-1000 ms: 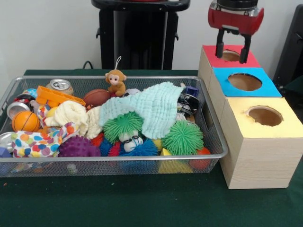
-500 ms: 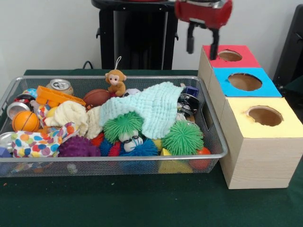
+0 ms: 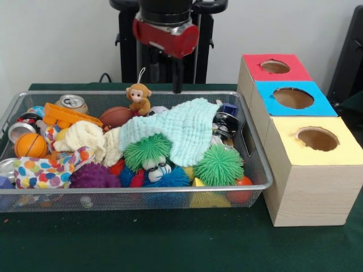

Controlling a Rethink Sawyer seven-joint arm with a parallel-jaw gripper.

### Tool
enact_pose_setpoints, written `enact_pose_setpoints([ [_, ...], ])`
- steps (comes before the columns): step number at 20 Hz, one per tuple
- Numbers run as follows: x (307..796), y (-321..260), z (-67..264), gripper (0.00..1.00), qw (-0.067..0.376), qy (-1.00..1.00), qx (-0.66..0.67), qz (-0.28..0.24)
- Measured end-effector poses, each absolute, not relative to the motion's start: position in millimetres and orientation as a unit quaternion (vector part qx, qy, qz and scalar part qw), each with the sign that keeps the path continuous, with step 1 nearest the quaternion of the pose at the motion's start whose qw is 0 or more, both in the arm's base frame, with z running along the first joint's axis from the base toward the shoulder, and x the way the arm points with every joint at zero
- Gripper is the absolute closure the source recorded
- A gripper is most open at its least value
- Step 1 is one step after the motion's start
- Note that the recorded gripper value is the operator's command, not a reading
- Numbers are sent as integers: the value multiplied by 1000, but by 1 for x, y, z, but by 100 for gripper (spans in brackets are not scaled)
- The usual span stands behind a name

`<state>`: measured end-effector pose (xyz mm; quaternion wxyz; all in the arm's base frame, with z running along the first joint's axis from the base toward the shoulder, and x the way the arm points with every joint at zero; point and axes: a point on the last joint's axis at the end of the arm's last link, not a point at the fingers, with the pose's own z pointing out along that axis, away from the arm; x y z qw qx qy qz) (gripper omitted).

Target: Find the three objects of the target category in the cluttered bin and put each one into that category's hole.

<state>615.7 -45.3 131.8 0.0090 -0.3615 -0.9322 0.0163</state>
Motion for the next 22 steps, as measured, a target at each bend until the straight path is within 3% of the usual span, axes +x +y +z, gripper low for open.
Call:
enact_pose_setpoints([
  [9, 619, -68, 83, 0, 13, -944, -325, 49],
  [22, 633, -78, 23, 0, -14, -957, -280, 72],
])
